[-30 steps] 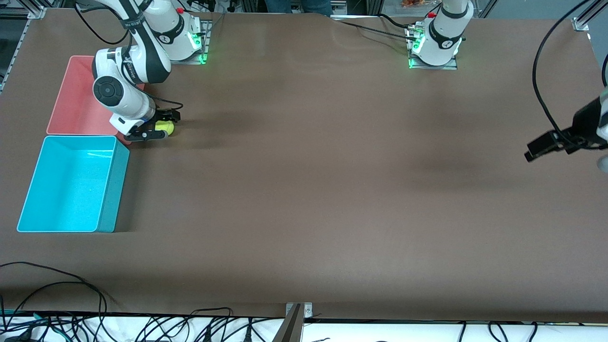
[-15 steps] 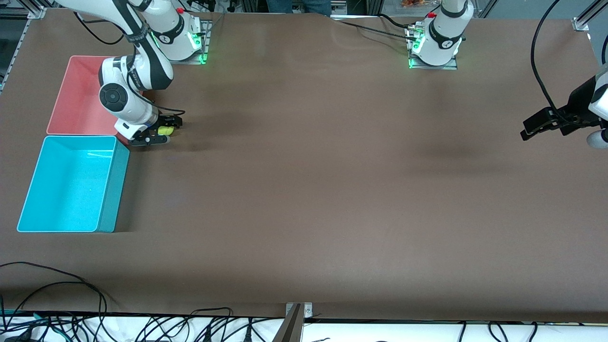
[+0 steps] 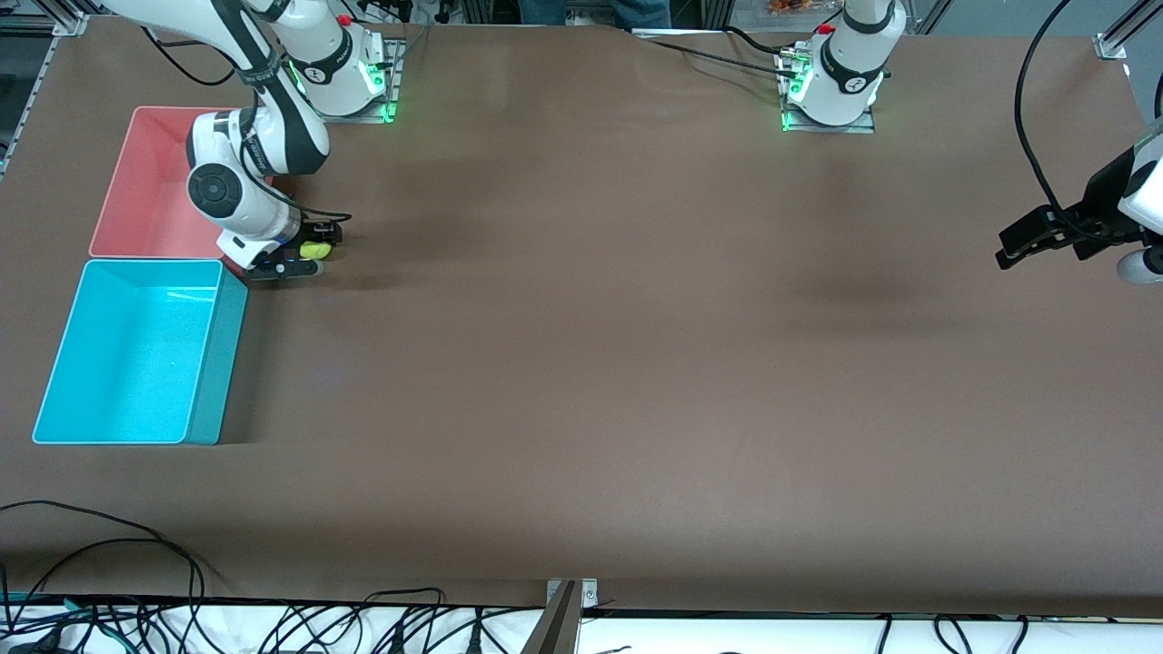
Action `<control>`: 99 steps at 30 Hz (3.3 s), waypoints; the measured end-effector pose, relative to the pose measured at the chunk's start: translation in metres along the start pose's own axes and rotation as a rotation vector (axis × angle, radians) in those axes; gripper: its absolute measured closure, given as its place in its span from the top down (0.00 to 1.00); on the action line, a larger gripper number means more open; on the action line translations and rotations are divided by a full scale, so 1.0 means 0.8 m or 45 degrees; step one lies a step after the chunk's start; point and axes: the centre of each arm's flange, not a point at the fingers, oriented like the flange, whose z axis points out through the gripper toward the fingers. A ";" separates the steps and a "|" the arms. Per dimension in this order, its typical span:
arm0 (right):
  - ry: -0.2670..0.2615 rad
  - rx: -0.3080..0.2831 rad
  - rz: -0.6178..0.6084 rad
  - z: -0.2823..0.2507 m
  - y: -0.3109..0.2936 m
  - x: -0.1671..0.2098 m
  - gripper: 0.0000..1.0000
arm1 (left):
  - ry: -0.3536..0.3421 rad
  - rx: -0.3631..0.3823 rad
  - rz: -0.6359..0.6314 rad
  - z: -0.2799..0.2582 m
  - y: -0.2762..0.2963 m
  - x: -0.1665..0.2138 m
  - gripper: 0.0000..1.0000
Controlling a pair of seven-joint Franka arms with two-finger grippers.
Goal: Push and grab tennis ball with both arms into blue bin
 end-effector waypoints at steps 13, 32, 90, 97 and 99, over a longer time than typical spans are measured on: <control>-0.069 -0.037 -0.031 -0.155 0.060 0.049 0.67 | 0.000 0.009 0.052 0.002 0.027 -0.002 1.00; -0.045 -0.009 -0.235 -0.143 0.209 0.108 0.67 | 0.000 0.009 0.054 0.004 0.028 -0.001 1.00; -0.252 0.071 -0.359 -0.321 0.210 0.139 1.00 | -0.004 0.009 0.073 0.005 0.038 -0.002 1.00; -0.230 0.061 -0.332 -0.384 0.163 0.139 1.00 | -0.011 -0.008 0.071 0.007 0.040 -0.002 1.00; -0.227 0.057 -0.312 -0.394 0.144 0.140 1.00 | -0.012 -0.025 0.067 0.007 0.040 -0.002 1.00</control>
